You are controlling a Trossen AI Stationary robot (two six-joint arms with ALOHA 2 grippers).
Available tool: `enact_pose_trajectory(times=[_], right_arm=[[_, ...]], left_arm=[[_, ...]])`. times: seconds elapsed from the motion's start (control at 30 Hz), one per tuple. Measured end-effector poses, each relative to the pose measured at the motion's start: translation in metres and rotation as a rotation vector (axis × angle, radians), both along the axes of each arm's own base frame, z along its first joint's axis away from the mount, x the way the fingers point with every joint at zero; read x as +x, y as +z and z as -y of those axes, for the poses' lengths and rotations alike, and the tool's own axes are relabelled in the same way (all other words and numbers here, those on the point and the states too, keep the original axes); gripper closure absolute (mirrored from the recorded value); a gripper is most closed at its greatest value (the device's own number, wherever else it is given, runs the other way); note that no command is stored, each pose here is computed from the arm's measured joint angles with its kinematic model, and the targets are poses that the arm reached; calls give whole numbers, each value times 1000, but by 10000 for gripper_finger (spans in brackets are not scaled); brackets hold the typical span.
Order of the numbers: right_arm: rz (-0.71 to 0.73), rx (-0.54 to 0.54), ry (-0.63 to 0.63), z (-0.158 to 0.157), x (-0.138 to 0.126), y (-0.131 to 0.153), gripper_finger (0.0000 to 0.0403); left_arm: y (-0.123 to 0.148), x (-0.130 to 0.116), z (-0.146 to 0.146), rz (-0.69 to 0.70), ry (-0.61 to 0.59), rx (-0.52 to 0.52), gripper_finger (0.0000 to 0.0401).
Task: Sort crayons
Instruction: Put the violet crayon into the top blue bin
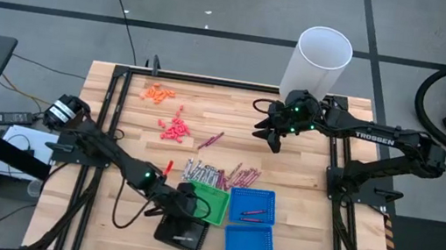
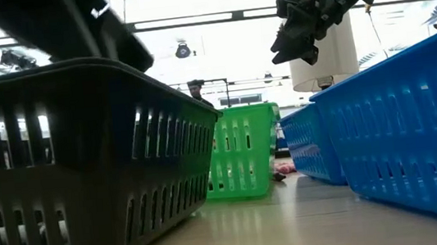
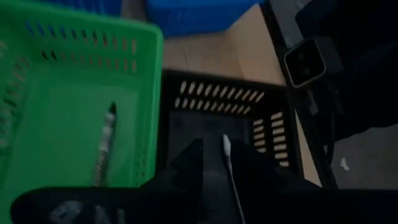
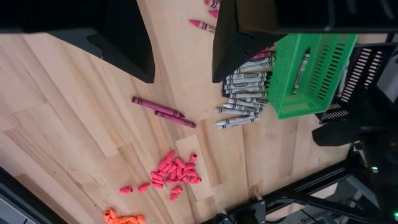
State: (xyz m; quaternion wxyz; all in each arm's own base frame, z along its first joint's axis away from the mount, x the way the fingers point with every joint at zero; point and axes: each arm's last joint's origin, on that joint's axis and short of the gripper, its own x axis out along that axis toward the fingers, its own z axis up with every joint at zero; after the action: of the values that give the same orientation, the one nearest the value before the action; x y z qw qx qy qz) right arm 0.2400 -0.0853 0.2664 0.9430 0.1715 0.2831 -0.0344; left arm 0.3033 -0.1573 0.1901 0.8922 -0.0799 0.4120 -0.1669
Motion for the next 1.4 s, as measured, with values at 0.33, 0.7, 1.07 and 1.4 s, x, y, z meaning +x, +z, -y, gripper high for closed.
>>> enact_pose_trajectory(times=[0.33,0.7,1.07,1.4], right_arm=[[5,8,19,-1,0,0,234],[9,19,38,-1,0,0,234],[7,23,41,-1,0,0,234],[2,18,27,-1,0,0,234]], left_arm=[[15,13,-27,-74,17,108,312],[25,24,-65,-74,67,197,313],[31,33,-113,-15,112,292,313],[28,36,-173,-53,345,278,313]])
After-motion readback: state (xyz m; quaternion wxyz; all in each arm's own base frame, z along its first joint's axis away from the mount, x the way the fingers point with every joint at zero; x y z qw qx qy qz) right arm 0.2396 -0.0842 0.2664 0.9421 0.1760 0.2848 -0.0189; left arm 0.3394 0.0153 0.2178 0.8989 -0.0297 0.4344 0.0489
